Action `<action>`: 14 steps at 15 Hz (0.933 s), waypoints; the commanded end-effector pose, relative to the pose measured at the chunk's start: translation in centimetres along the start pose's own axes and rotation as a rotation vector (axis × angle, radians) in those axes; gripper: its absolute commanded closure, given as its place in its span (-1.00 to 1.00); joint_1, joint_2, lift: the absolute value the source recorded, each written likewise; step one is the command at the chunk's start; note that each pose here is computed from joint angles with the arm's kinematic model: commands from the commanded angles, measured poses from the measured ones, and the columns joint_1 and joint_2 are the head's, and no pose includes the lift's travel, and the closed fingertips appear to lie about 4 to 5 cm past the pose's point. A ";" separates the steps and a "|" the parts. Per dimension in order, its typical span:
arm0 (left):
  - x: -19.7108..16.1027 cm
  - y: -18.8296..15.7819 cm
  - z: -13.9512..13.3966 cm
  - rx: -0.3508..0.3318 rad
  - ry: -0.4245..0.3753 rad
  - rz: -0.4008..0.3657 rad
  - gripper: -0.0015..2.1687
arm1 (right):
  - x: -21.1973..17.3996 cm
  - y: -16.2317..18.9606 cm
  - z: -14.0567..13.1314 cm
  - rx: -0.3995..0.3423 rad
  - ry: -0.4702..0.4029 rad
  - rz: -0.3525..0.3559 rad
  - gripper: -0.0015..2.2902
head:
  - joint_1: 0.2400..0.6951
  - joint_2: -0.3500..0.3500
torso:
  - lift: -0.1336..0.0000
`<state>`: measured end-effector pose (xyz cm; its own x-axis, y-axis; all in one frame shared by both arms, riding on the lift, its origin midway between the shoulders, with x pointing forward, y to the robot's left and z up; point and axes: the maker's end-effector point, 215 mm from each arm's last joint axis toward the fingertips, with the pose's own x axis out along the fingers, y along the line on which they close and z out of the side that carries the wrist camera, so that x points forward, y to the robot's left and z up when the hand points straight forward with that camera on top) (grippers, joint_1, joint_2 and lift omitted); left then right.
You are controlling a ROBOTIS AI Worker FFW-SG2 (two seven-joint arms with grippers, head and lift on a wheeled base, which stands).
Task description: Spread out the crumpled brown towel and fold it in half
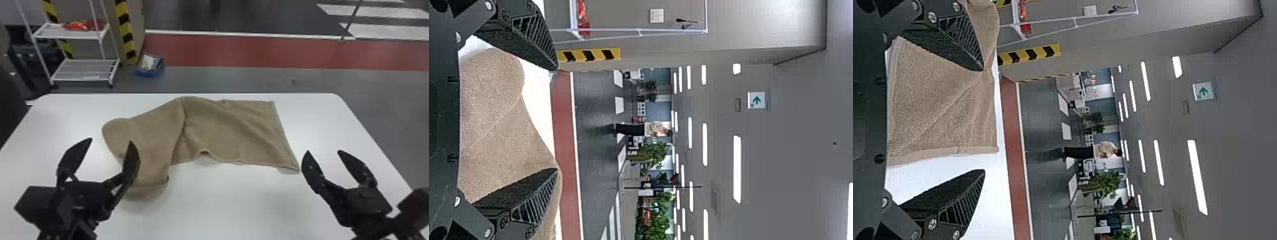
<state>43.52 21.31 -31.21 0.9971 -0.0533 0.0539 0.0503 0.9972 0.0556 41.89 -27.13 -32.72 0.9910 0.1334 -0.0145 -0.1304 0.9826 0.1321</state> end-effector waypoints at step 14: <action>-1.1 2.2 -11.2 0.086 0.422 0.058 -0.69 | -0.1 -0.6 -1.2 -0.018 0.023 -0.013 -0.85 | 1.00 -0.15 | -0.84</action>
<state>43.32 23.81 -42.24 0.9367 0.0381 -0.3482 0.0120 0.9900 0.1407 41.78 -27.58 -33.95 0.9916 0.1234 -0.0383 -0.1184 0.9864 0.1137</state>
